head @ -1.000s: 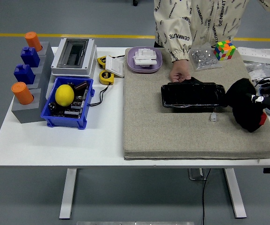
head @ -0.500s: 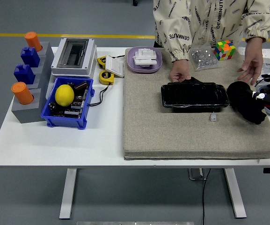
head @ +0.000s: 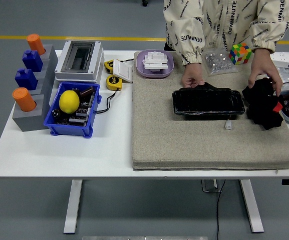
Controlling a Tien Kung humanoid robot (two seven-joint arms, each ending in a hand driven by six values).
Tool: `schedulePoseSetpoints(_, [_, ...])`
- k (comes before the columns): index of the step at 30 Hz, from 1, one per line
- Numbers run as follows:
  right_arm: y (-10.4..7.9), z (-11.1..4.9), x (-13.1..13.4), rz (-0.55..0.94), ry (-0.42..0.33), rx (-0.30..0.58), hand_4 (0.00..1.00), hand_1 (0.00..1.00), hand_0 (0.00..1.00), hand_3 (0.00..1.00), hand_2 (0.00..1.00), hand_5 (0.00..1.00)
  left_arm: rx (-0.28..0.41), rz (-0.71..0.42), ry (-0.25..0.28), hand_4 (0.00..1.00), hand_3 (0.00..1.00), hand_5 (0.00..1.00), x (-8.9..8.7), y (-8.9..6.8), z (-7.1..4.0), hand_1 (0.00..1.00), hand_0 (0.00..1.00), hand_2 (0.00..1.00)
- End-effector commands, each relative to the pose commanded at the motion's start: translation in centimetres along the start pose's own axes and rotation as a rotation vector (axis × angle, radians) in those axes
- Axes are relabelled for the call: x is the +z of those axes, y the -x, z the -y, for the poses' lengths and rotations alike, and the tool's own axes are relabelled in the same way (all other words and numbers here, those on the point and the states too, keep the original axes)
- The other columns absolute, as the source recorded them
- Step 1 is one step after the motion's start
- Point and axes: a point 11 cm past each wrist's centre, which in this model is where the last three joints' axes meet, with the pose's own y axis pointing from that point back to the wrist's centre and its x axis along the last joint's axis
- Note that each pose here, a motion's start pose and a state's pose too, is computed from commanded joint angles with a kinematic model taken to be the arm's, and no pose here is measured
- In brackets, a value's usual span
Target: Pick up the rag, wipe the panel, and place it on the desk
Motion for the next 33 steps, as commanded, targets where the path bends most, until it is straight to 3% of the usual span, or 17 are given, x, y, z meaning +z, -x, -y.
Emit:
schedulePoseSetpoints(9, [-2.0, -0.1, -0.6, 0.383, 0.039, -0.070, 0.998, 0.761, 0.789, 0.799, 0.817, 0.637, -0.001, 0.004, 0.000, 0.627, 0.562, 0.445, 0.0, 0.0, 0.0, 0.642, 0.604, 0.655])
schedulePoseSetpoints(21, [-2.1, -0.2, -1.0, 0.874, 0.092, -0.162, 0.998, 0.755, 0.772, 0.784, 0.804, 0.643, -0.004, -0.001, 0.003, 0.627, 0.560, 0.445, 0.1, 0.2, 0.0, 0.642, 0.604, 0.656])
schedulePoseSetpoints(33, [-2.6, -0.3, -0.9, 0.913, 0.092, -0.151, 0.998, 0.749, 0.774, 0.780, 0.796, 0.649, -0.007, -0.006, 0.003, 0.627, 0.560, 0.445, 0.1, 0.4, 0.0, 0.642, 0.605, 0.657])
